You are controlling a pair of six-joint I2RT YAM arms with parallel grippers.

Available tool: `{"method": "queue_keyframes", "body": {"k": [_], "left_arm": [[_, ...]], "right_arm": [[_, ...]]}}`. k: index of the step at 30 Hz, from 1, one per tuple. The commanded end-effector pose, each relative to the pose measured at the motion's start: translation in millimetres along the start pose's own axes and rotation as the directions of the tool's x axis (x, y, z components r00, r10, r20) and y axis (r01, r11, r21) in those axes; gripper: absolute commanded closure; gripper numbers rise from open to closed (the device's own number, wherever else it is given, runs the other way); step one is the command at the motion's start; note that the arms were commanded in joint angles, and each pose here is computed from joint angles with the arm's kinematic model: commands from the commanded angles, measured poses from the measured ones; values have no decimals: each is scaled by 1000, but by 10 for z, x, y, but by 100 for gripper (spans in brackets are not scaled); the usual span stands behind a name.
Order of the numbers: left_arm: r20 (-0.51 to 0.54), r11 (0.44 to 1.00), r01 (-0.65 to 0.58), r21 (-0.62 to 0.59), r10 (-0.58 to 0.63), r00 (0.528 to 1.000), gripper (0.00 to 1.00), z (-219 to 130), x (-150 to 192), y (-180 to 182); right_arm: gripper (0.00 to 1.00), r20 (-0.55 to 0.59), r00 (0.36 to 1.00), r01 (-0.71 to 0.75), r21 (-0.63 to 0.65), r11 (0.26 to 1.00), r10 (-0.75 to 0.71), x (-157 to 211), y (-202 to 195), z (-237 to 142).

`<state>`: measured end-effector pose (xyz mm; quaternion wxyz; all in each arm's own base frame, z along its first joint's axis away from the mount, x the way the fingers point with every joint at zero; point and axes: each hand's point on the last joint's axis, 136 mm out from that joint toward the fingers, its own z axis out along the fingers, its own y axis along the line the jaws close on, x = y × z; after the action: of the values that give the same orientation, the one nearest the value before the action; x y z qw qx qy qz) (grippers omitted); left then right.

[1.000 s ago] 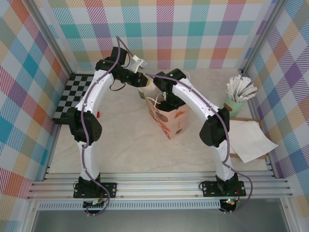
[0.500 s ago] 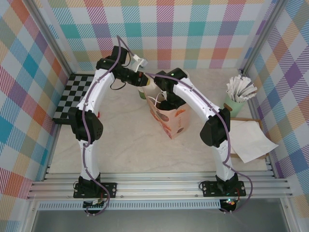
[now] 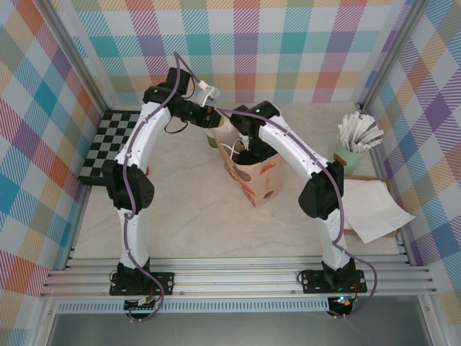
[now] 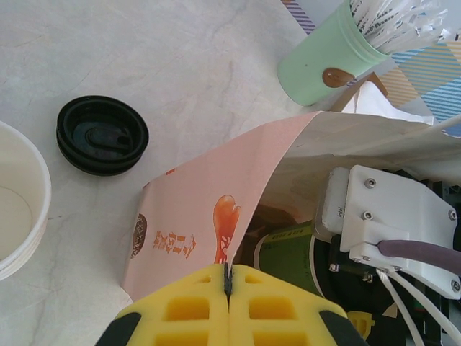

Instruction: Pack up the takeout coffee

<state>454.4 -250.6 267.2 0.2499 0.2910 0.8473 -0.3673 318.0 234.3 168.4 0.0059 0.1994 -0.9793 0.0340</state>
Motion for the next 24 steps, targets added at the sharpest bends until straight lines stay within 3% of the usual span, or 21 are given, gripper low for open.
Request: {"method": "queue_keyframes", "body": {"k": [1,15,24], "left_arm": [[2,1000,18,-10,-18,1000,100,6,-27,65],[-15,1000,24,10,-24,1000,100,67,15,76],[-16,1000,22,5,-22,1000,100,62,17,80]], "right_arm": [[88,-155,988,27,24,999,-23,397,-122,-72],[90,-87,996,27,16,1000,-25,147,-115,156],[90,-101,995,24,2,1000,-24,150,-102,338]]}}
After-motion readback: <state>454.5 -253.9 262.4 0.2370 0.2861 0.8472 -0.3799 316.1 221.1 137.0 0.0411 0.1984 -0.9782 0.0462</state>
